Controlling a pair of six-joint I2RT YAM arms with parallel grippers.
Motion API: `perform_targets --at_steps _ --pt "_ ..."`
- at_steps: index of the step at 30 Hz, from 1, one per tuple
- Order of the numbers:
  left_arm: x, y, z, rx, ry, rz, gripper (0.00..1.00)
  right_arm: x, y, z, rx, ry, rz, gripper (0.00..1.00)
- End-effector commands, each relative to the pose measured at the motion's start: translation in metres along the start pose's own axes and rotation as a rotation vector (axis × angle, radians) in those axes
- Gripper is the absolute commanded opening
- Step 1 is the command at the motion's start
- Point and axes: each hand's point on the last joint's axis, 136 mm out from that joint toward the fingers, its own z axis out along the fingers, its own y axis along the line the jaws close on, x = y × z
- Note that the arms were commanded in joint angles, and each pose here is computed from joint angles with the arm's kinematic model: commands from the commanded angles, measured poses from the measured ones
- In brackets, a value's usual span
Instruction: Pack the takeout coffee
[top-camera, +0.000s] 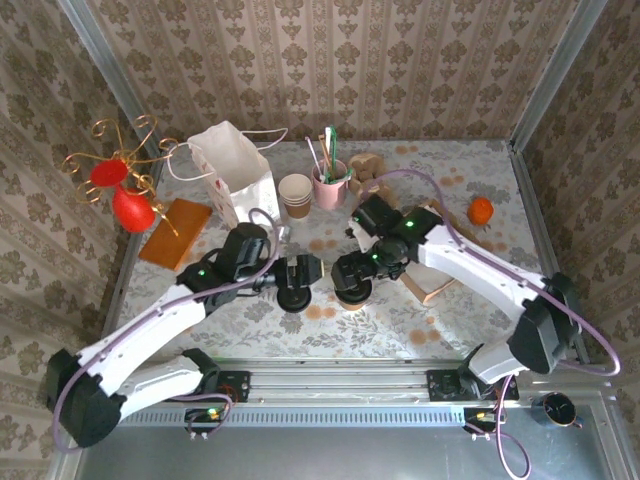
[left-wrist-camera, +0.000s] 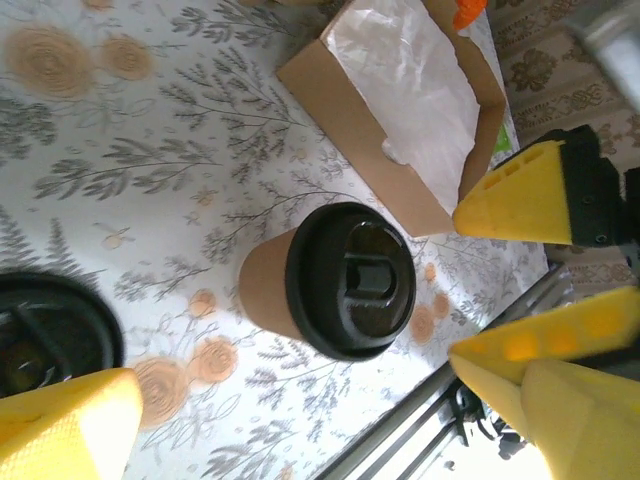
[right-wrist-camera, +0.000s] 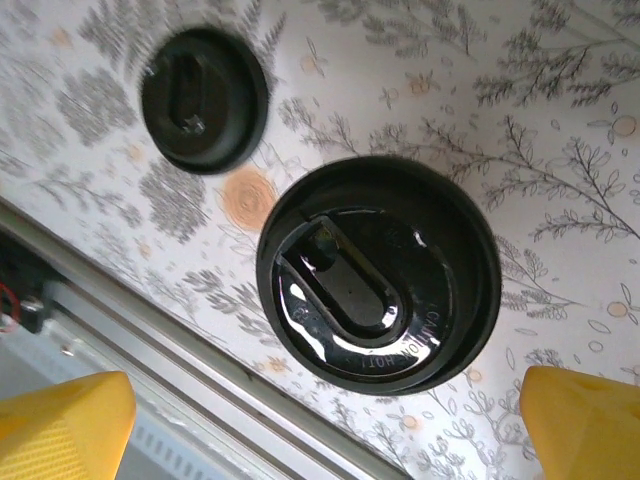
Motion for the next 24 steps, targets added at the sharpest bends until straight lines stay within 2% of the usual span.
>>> perform_targets --at_steps 1,11,24 --pt "0.023 0.035 -0.012 -0.116 0.036 -0.023 1.00 0.011 -0.014 0.007 0.155 0.088 -0.046 1.00" --pt "0.032 0.044 -0.028 -0.113 0.015 -0.035 1.00 0.002 -0.007 0.027 0.232 0.136 -0.081 1.00" --pt "0.034 0.046 -0.028 -0.086 0.015 -0.045 1.00 -0.004 -0.012 0.038 0.283 0.148 -0.081 0.92"
